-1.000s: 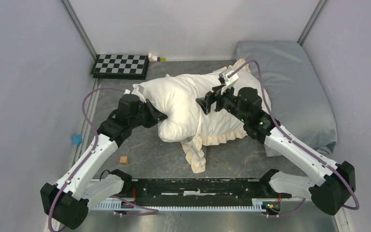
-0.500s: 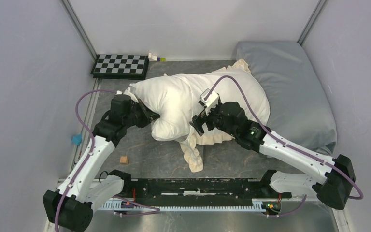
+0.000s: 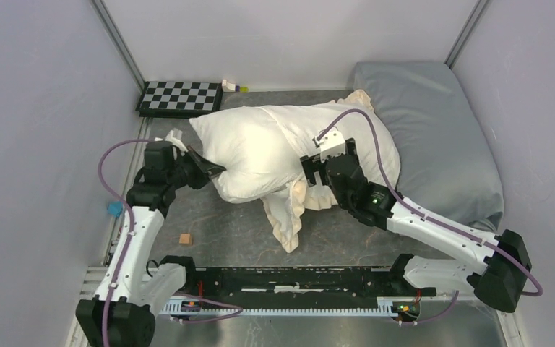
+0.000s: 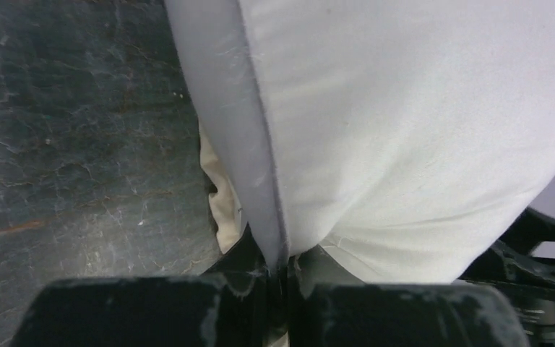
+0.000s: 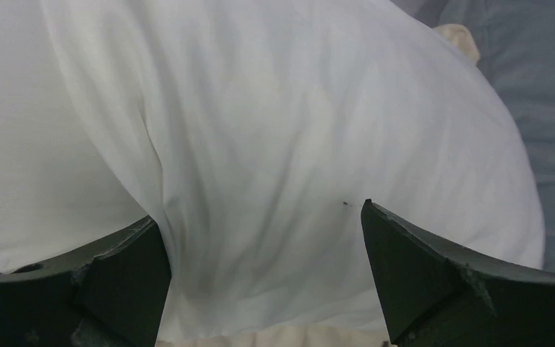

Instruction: Remove the pillowcase from the pillow

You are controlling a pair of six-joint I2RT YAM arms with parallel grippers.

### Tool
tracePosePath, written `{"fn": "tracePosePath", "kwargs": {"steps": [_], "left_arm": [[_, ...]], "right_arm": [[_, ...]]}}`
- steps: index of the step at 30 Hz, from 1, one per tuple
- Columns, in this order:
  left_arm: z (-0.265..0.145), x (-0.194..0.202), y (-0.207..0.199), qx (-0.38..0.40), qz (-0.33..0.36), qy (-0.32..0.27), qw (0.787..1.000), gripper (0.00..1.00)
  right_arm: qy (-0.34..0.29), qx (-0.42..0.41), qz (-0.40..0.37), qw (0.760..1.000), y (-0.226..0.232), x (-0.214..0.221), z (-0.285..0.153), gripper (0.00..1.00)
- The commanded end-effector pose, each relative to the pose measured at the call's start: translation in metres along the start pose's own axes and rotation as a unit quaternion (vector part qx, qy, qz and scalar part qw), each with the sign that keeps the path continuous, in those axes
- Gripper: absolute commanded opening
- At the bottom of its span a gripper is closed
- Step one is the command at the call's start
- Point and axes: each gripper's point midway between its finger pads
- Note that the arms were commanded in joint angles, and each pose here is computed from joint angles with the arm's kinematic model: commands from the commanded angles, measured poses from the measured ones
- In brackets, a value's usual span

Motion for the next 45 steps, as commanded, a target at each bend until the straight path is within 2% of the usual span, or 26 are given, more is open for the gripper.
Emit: {"fn": "tracePosePath", "kwargs": {"steps": [1,7,11,14,16,19,23,27,32,39,41,45], "left_arm": [[-0.025,-0.055,0.028,-0.017,-0.012,-0.086,0.996,0.02],[-0.034,-0.067,0.054,-0.05,-0.052,-0.118,0.99,0.02],[-0.033,-0.064,0.048,-0.023,-0.055,-0.124,0.99,0.02],[-0.035,-0.062,0.035,0.016,-0.053,-0.125,0.991,0.02],[-0.039,-0.061,0.026,0.038,-0.053,-0.129,0.989,0.02],[-0.046,-0.061,0.014,0.06,-0.05,-0.137,0.988,0.02],[-0.047,-0.059,0.007,0.07,-0.048,-0.135,0.987,0.02],[-0.045,-0.056,0.001,0.084,-0.054,-0.128,0.987,0.02],[-0.055,-0.059,-0.012,0.1,-0.053,-0.137,0.984,0.02],[-0.078,-0.068,-0.035,0.126,-0.061,-0.164,0.976,0.02],[-0.083,-0.071,-0.041,0.133,-0.063,-0.17,0.974,0.02],[-0.094,-0.08,-0.053,0.142,-0.064,-0.184,0.971,0.02]], "right_arm": [[0.02,0.166,-0.026,0.986,-0.091,0.019,-0.004,0.98],[0.02,0.206,0.034,0.978,-0.138,0.03,-0.006,0.98],[0.009,0.161,0.046,0.986,-0.127,0.025,-0.003,0.98],[-0.001,0.058,0.038,0.998,-0.094,0.016,0.001,0.98],[-0.005,-0.043,0.022,0.999,-0.06,0.008,0.0,0.98],[0.006,-0.189,0.018,0.982,-0.009,-0.001,-0.011,0.98],[0.007,-0.27,0.009,0.963,0.029,-0.011,-0.034,0.98],[0.007,-0.281,-0.007,0.96,0.055,-0.016,-0.057,0.98],[0.049,-0.291,0.005,0.956,0.079,0.009,-0.073,0.98],[0.083,-0.139,0.007,0.987,0.048,0.055,-0.044,0.98],[0.085,-0.145,0.01,0.986,0.052,0.059,-0.042,0.92],[0.076,-0.175,0.03,0.981,0.067,0.066,-0.039,0.88]]}}
Point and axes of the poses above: each gripper's point midway between its finger pads, its own z axis out along the fingers, its own y axis along the line the jaws close on, x = y × z, and after that the axes turned 9 degrees about z, right-handed
